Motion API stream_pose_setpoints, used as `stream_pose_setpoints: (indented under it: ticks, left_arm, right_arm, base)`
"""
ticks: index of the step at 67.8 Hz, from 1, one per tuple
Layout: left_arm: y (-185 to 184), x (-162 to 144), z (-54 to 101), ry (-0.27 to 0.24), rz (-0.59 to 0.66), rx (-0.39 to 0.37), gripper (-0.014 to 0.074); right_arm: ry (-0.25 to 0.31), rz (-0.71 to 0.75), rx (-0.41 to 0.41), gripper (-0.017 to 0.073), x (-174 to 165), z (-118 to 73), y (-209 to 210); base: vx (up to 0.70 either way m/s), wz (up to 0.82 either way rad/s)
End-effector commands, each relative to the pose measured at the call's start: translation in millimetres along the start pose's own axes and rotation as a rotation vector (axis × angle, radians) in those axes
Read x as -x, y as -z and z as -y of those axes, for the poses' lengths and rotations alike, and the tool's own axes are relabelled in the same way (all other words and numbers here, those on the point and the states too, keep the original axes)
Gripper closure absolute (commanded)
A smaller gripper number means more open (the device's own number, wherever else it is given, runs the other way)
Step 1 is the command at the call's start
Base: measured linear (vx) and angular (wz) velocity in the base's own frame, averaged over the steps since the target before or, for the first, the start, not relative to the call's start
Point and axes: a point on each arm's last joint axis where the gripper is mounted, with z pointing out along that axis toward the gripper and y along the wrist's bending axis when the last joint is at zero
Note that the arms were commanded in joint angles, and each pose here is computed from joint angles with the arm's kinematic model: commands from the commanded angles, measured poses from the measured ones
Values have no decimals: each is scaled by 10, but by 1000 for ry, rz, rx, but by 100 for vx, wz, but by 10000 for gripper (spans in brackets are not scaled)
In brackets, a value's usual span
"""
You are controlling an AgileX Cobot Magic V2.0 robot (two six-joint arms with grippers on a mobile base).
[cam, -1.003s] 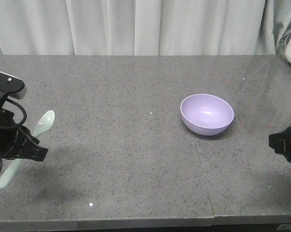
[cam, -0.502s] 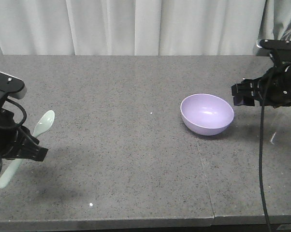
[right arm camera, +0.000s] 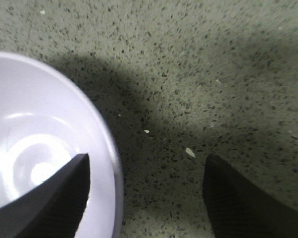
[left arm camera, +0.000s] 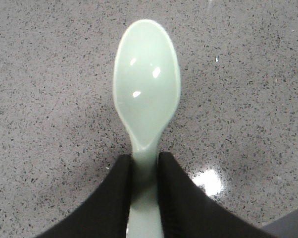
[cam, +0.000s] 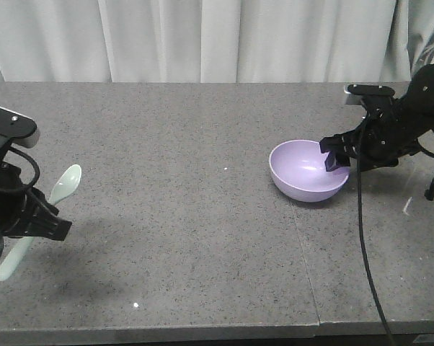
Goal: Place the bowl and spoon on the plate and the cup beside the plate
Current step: 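Move the right gripper to the lavender bowl rim, then grip the bowl rim with the right gripper and lift it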
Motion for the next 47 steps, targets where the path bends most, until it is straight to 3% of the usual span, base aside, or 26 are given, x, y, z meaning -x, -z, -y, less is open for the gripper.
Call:
stream_pose_setpoints:
  ticks: [1,33,47]
  left_arm:
    - [127,87,18,8,96,-3,511]
    - [127,87,18,8,96,-3,511]
    - [127,87,18,8,96,-3,511]
  right_arm:
    - [12,96,14,150,132,-35,241]
    - [-7,104,87,557,138,-103,260]
    - [16,136,99,567,131,-172,543]
  base:
    - [0,0]
    - [0,0]
    - [0,0]
